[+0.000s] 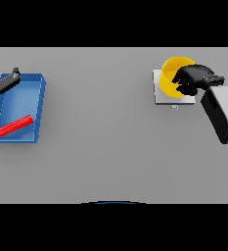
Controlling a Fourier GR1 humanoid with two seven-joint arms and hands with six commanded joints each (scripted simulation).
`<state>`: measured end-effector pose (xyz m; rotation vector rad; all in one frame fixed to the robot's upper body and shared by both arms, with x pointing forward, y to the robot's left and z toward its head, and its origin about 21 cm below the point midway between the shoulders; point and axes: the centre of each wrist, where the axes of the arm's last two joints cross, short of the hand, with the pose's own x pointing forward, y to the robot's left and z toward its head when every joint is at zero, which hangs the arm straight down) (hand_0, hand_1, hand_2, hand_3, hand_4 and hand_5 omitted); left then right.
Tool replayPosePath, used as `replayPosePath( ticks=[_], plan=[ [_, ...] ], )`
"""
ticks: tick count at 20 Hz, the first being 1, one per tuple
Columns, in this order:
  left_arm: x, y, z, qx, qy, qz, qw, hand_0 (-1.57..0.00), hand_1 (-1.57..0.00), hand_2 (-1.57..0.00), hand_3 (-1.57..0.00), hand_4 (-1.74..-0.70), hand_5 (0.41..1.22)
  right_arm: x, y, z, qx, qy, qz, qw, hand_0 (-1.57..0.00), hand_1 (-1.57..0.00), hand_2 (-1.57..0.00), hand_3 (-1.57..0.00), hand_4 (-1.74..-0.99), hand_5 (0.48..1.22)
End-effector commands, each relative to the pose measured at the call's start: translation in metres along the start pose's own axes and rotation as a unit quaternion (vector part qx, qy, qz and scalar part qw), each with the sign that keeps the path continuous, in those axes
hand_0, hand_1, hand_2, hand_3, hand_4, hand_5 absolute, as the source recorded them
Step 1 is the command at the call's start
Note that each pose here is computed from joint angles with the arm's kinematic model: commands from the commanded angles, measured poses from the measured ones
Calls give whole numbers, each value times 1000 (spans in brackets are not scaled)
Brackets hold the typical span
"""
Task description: Pick up the red beaker and tilt it to pour out 1 green nut into yellow bowl. Pick up the yellow bowl and place it on the metallic measuring scale.
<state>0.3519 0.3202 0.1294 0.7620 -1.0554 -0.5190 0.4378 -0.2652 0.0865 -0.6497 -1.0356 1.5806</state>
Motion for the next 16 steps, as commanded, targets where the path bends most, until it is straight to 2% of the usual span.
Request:
replayPosePath(
  ticks=[1,2,4,7,11,16],
  plan=[
    [1,-1,-1,-3,2,-1,1000,1,1,1,1,-812,745,1,-1,-1,2,6,-7,1000,-1525,-1350,-1348,-907,-1596,1134],
    [1,-2,-5,-1,8,0,1000,1,1,1,1,-812,744,-1,-1,-1,4,7,-13,1000,-1219,-1083,-1132,-824,-1548,1053],
    [0,-1,-6,-1,9,0,1000,1,1,1,1,-812,745,-2,-2,-3,11,3,-14,1000,-780,-692,-810,-711,-1470,928],
    [-5,-3,-5,-2,2,-7,1000,1,1,1,1,-806,738,-1,-6,-6,20,5,-17,1000,-399,-354,-518,-604,-1410,821],
    [-1,-3,-7,-5,6,1,1000,1,1,1,1,-812,736,-3,-3,-7,32,-10,3,999,-163,-144,-288,-475,-1356,755],
    [-1,-1,-8,1,4,4,1000,1,1,1,1,-821,734,-1,-1,-9,39,-14,9,999,-53,-47,-115,-348,-1308,733]
  ],
)
